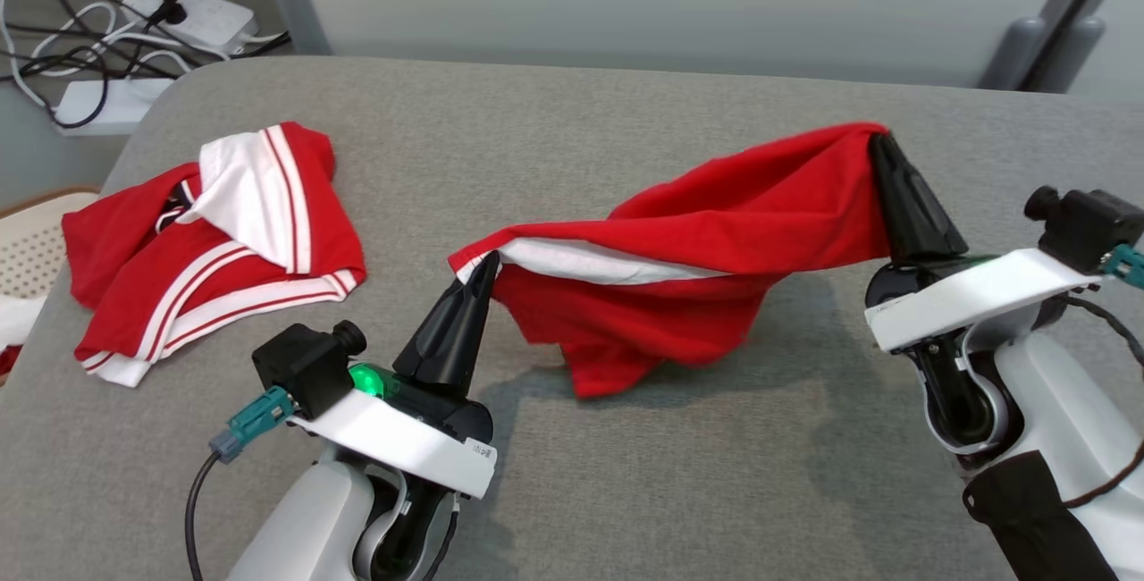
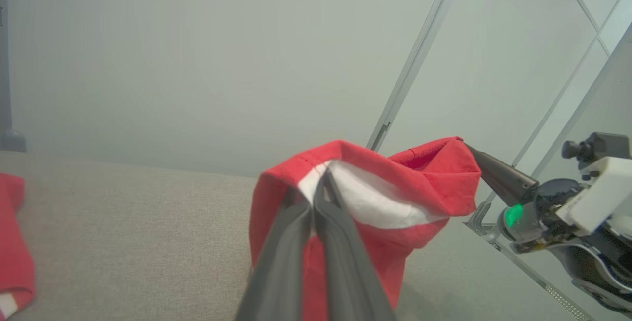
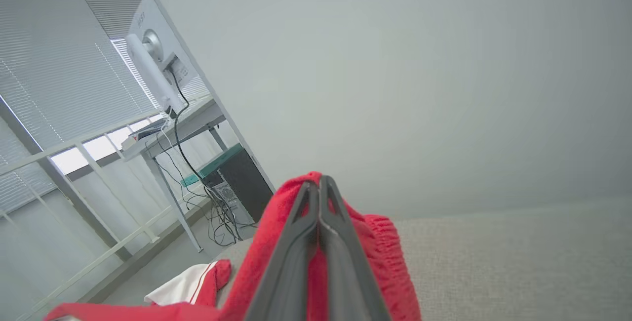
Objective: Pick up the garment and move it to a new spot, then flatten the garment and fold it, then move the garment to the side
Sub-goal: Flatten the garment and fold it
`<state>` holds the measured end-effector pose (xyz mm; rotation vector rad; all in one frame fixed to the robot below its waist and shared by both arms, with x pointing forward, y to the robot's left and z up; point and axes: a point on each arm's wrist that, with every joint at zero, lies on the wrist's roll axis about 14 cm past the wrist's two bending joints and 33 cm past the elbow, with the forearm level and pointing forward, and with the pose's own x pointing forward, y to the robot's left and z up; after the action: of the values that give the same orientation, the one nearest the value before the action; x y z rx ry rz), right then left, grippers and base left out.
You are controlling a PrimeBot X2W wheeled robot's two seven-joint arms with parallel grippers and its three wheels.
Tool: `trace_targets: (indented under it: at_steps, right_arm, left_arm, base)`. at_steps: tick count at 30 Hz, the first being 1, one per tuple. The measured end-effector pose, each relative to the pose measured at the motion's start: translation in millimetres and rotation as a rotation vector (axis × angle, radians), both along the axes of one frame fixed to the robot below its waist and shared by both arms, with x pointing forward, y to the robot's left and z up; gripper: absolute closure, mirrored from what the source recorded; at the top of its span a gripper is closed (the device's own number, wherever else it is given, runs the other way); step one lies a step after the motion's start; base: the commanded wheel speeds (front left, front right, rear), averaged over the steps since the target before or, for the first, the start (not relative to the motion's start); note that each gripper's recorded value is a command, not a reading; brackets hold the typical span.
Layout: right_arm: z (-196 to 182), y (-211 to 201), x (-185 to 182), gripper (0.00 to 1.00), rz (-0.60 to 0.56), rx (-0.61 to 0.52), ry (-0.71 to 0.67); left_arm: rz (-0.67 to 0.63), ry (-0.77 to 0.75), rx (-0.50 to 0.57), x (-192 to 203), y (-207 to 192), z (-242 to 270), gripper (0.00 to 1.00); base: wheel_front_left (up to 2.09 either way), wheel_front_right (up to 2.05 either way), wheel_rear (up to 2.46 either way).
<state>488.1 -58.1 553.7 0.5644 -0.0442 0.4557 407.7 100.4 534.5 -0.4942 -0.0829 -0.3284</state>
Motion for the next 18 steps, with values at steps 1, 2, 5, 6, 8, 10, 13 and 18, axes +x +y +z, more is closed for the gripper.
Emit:
trace_targets:
  at_steps: [1, 2, 5, 6, 8, 10, 13, 18]
  right_arm:
    - [11.8, -4.2, -1.6, 1.0, -0.009, 0.007, -0.037]
    - [22.7, -6.8, -4.3, 1.0, -0.012, 0.007, -0.073]
    - [57.3, -15.3, -12.3, 1.0, -0.026, 0.021, -0.179]
    - [67.2, -18.4, -15.7, 1.0, -0.031, 0.02, -0.213]
    - [80.6, -23.8, -21.0, 1.0, -0.039, 0.016, -0.259]
    - [86.9, -26.4, -23.2, 1.0, -0.047, 0.008, -0.289]
    - [64.9, -25.0, -16.6, 1.0, -0.056, -0.036, -0.239]
    - [-49.5, -0.3, -3.8, 1.0, 0.008, -0.243, 0.083]
  left_arm:
    - [-0.006, -0.013, -0.003, 1.3, -2.4, 4.2, 1.0]
    - [-0.015, -0.021, -0.001, 1.7, -5.6, 6.6, 1.0]
    - [-0.041, -0.035, -0.013, 1.8, -16.8, 11.7, 1.0]
    - [-0.047, -0.039, -0.017, 1.7, -19.6, 13.5, 1.0]
    - [-0.052, -0.044, -0.023, 1.0, -22.6, 16.0, 1.0]
    - [-0.045, -0.042, -0.023, 1.3, -20.4, 15.2, 1.0]
    - [-0.025, -0.019, -0.019, 1.5, -14.0, 7.6, 1.0]
    - [0.001, 0.121, 0.005, -2.1, -4.6, -38.0, 1.0]
  base:
    - [0.0, 0.0, 0.0]
    - [0.0, 0.0, 0.0]
    - [0.0, 0.0, 0.0]
    - [0.0, 0.0, 0.0]
    - [0.0, 0.0, 0.0]
    - [0.0, 0.0, 0.0]
    - [0.0, 0.0, 0.0]
    - [0.0, 0.0, 0.0]
